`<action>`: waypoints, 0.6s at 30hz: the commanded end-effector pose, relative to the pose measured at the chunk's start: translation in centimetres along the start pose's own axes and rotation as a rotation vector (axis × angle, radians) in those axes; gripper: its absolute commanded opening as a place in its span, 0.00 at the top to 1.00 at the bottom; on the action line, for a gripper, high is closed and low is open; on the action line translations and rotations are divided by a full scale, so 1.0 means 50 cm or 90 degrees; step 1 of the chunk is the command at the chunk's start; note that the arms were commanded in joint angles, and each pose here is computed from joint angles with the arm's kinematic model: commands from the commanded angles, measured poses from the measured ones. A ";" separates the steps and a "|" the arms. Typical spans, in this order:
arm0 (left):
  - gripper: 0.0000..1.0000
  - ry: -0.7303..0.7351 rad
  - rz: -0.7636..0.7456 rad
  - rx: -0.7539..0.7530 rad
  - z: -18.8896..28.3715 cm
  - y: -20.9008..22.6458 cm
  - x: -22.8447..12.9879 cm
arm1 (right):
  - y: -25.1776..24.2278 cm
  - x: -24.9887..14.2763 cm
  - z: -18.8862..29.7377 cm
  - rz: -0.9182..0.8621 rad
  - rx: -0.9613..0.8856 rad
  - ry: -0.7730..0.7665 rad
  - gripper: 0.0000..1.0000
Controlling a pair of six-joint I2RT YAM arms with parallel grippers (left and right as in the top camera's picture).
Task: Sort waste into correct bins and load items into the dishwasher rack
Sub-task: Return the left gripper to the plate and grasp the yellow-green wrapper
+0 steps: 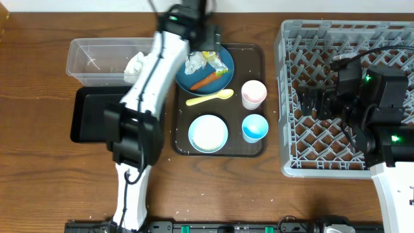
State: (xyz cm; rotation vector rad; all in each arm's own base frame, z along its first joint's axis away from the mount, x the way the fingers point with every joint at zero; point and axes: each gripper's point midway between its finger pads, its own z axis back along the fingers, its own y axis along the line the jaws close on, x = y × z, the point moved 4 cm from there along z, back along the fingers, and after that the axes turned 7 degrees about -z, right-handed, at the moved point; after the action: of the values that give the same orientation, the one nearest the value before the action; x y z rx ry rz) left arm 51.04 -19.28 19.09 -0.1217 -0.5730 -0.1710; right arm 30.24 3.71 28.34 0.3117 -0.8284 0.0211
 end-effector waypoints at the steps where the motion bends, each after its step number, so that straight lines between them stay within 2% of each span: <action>1: 0.13 0.010 0.044 0.072 -0.063 0.037 -0.013 | 0.012 0.008 0.005 0.012 0.009 -0.003 0.01; 8: 0.13 0.051 0.055 0.081 -0.160 0.040 -0.056 | 0.011 0.003 0.005 0.010 0.009 0.004 0.01; 16: 0.13 0.082 0.051 0.087 -0.218 0.042 -0.093 | 0.011 0.003 0.004 0.010 0.008 0.004 0.01; 18: 0.16 0.089 0.051 0.089 -0.232 0.043 -0.102 | 0.011 0.003 0.005 0.010 0.009 0.004 0.01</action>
State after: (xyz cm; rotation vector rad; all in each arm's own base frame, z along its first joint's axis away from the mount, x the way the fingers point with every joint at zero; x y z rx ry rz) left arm 53.26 -18.58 8.02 -0.0205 -0.4538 -0.0728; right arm 30.03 3.71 28.11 0.3119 -0.8129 0.0188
